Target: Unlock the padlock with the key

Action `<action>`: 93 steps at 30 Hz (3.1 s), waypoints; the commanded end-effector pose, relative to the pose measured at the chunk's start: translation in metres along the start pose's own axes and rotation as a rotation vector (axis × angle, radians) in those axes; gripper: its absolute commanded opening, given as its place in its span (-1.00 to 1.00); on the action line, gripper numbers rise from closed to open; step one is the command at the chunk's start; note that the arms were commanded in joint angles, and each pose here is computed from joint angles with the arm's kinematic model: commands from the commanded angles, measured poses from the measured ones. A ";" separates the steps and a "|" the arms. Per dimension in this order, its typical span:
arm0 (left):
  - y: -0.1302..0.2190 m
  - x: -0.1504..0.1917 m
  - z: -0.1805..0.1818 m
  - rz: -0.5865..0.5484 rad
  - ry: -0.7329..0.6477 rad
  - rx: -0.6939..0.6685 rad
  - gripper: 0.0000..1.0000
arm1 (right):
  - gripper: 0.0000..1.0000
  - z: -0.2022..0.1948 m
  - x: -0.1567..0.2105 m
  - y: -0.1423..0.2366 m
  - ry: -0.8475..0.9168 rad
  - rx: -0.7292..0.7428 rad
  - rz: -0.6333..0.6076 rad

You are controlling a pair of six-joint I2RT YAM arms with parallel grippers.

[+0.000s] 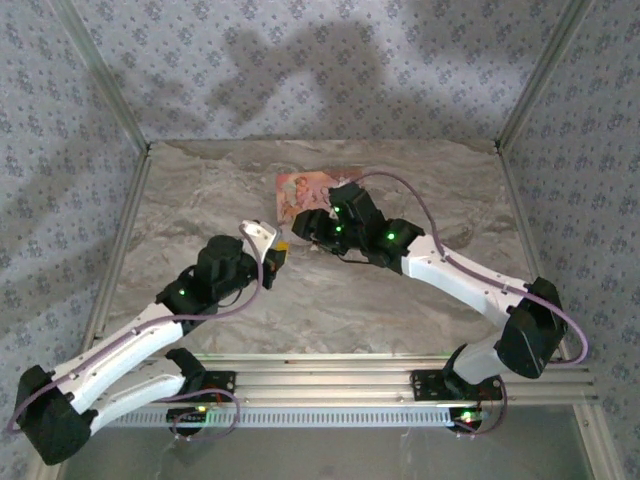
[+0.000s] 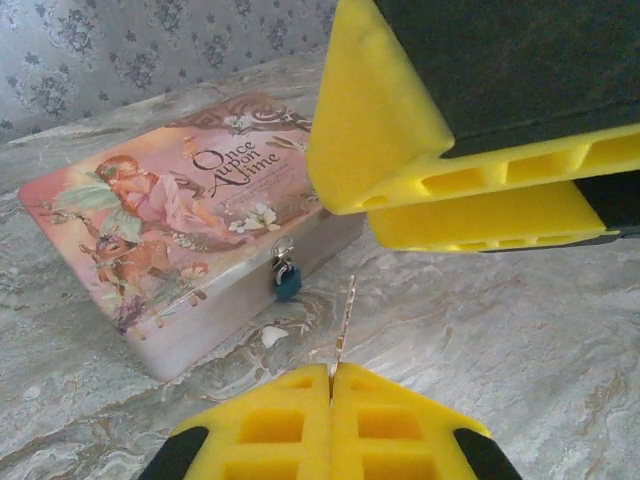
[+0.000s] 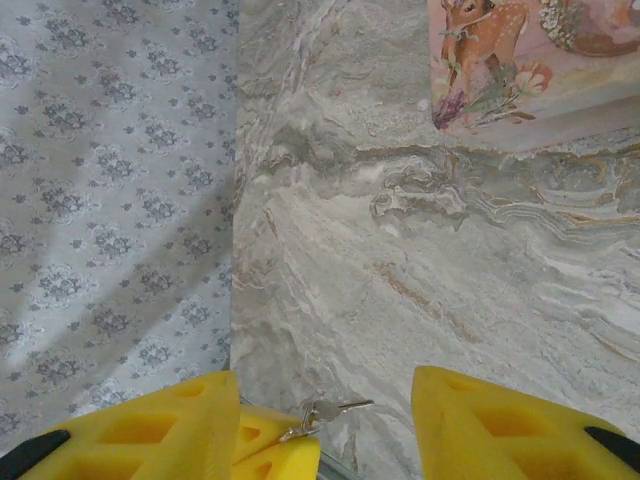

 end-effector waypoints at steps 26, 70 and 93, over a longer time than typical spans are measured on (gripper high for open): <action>-0.003 -0.012 -0.001 -0.037 -0.053 -0.036 -1.00 | -0.93 0.010 0.005 -0.033 -0.008 0.029 0.054; 0.000 -0.083 -0.022 -0.107 0.369 0.868 -0.06 | -1.00 0.031 -0.035 0.080 0.955 -0.584 0.091; -0.009 -0.082 -0.029 -0.060 0.379 0.869 -0.43 | -1.00 0.034 -0.033 0.084 0.935 -0.586 0.046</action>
Point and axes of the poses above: each hand's point on the last joint's axis, 136 mm out from that joint toward the fingers, its own y axis back along the fingers, its own z axis along the line the jaws close on, x = y × z, the point moved 7 cm from there along y, back along the fingers, and after that the axes turned 5 degrees about y, right-handed, at the moved point
